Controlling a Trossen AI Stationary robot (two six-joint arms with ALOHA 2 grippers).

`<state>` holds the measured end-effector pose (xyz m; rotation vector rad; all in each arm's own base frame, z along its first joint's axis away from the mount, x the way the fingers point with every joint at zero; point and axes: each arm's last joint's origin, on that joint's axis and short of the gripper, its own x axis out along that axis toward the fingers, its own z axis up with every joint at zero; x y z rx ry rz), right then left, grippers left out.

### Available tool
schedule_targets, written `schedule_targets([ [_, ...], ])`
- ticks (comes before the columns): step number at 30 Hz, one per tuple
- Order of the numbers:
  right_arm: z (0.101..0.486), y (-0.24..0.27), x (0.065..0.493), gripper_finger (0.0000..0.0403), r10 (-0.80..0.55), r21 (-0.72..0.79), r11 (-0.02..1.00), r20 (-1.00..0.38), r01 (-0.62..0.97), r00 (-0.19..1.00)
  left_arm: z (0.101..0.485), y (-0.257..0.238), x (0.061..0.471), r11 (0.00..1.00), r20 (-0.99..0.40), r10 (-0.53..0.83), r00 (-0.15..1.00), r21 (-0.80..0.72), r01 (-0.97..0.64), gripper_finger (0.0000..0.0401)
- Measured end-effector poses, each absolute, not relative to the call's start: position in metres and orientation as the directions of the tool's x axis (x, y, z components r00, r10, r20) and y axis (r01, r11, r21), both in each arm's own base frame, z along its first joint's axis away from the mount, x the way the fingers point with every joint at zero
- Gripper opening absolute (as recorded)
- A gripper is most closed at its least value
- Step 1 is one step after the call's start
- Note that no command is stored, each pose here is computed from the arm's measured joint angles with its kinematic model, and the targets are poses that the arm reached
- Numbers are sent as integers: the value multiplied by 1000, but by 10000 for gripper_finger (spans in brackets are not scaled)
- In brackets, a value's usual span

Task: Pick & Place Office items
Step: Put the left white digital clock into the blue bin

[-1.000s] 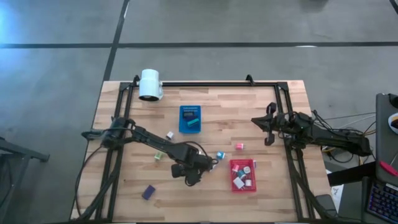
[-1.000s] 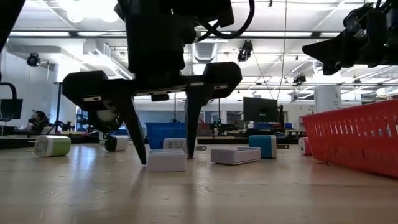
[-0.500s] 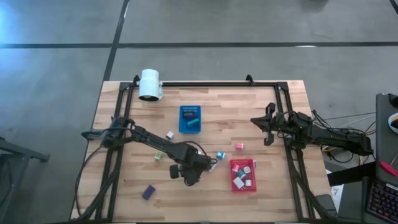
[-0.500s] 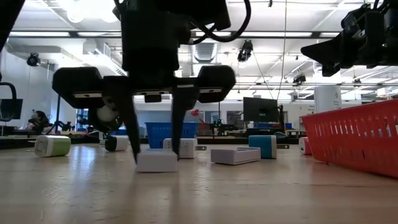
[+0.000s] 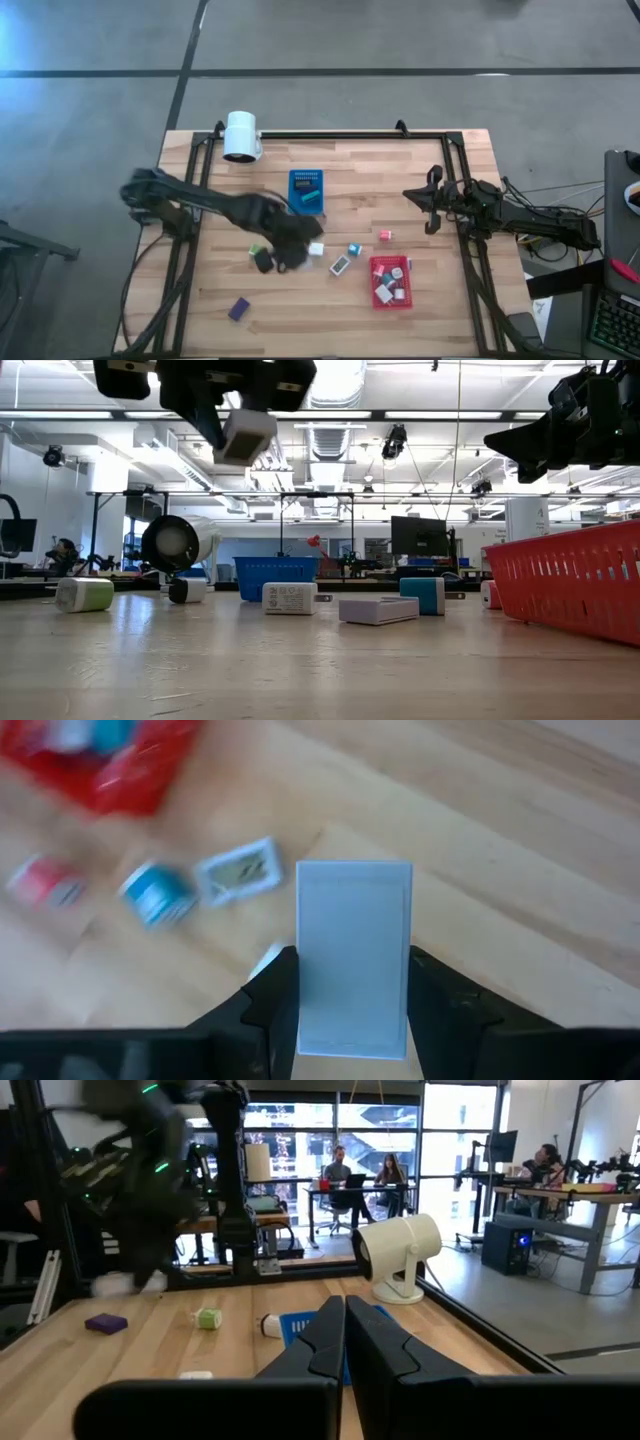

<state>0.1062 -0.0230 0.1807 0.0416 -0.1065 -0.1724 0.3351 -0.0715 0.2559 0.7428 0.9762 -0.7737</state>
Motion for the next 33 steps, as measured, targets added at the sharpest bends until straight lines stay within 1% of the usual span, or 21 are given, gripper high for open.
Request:
schedule_targets([
  [2, 181, -23, 106, 8, -173, 53, 984, 102, 168, 980, 267, -55, 317, 581, -880, -222, 420, 226, 782, 146],
  [4, 181, -23, 106, 8, -173, 55, 984, 103, 168, 980, 275, -38, 297, 648, -832, -212, 513, 273, 711, 146],
  [6, 181, -23, 106, 8, -173, 55, 984, 103, 168, 980, 280, -21, 276, 719, -751, -193, 631, 330, 612, 146],
  [8, 181, -23, 106, 8, -173, 55, 984, 103, 168, 979, 280, -5, 256, 800, -645, -155, 748, 362, 478, 146],
  [11, 181, -23, 106, 8, -174, 56, 984, 103, 169, 979, 277, 17, 227, 920, -463, -66, 884, 315, 234, 146],
  [13, 181, -23, 106, 8, -174, 61, 984, 103, 168, 979, 273, 28, 208, 961, -364, -6, 931, 256, 106, 146],
  [16, 181, -23, 106, 8, -175, 70, 983, 103, 169, 979, 262, 36, 184, 988, -249, 61, 967, 155, -22, 146],
  [20, 181, -23, 106, 8, -175, 74, 983, 103, 168, 979, 251, 36, 158, 992, -97, 103, 990, 85, -95, 146],
  [23, 181, -23, 106, 8, -175, 74, 983, 102, 168, 979, 241, 33, 143, 993, -39, 105, 994, 49, -103, 146],
  [28, 180, -23, 106, 8, -175, 75, 983, 97, 168, 980, 224, 30, 128, 990, 73, 131, 989, -54, -128, 146],
  [33, 179, -23, 107, 8, -175, 75, 983, 89, 169, 981, 212, 29, 118, 984, 107, 174, 979, -54, -169, 146],
])
